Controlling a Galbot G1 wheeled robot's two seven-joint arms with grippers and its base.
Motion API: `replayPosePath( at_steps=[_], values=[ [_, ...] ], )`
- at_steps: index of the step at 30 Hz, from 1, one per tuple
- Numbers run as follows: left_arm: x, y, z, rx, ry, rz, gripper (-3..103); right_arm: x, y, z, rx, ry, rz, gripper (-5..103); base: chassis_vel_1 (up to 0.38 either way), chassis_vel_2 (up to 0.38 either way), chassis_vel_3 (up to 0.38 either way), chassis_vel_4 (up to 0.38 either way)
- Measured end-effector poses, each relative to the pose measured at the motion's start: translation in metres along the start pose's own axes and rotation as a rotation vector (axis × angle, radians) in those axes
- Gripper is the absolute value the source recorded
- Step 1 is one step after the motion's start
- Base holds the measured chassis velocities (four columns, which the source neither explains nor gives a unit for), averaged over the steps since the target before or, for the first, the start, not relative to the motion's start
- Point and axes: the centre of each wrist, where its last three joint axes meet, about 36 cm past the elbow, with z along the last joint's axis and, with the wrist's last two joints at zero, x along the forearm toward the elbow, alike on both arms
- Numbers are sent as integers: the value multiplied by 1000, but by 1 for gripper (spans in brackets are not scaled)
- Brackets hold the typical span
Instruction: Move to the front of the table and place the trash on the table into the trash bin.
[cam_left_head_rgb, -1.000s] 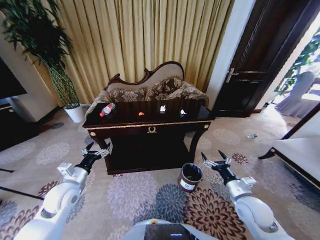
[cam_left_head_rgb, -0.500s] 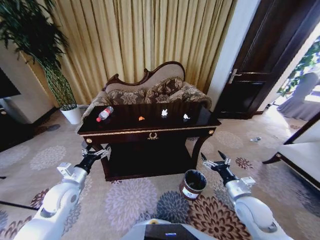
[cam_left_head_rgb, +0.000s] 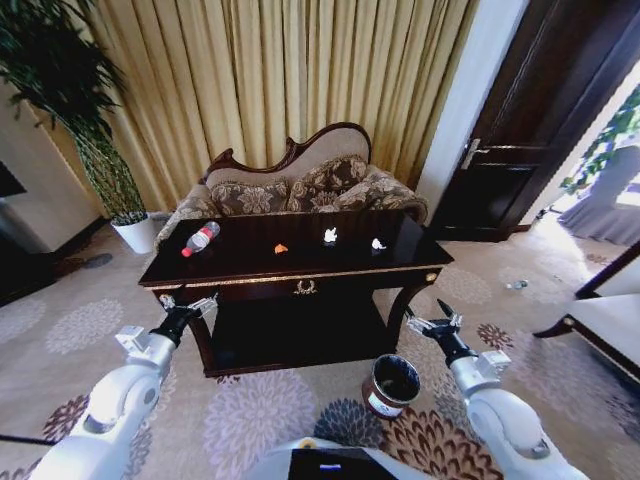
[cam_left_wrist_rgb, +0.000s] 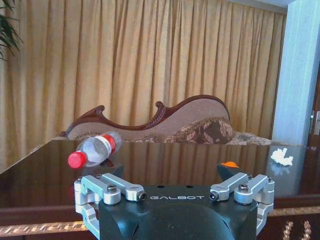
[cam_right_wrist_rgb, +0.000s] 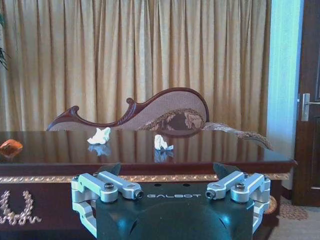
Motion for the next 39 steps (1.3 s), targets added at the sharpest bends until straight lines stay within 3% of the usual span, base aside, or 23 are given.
replayPosePath(
  at_steps=[20, 39],
  values=[
    [6, -11, -20, 7, -14, -5, 100, -12, 19, -54, 2, -38, -119, 100, -88, 89, 89, -87],
    [15, -19, -36, -11, -21, -6, 100, -47, 23, -59, 41, -52, -193, 100, -6, 6, 6, -5]
  ],
)
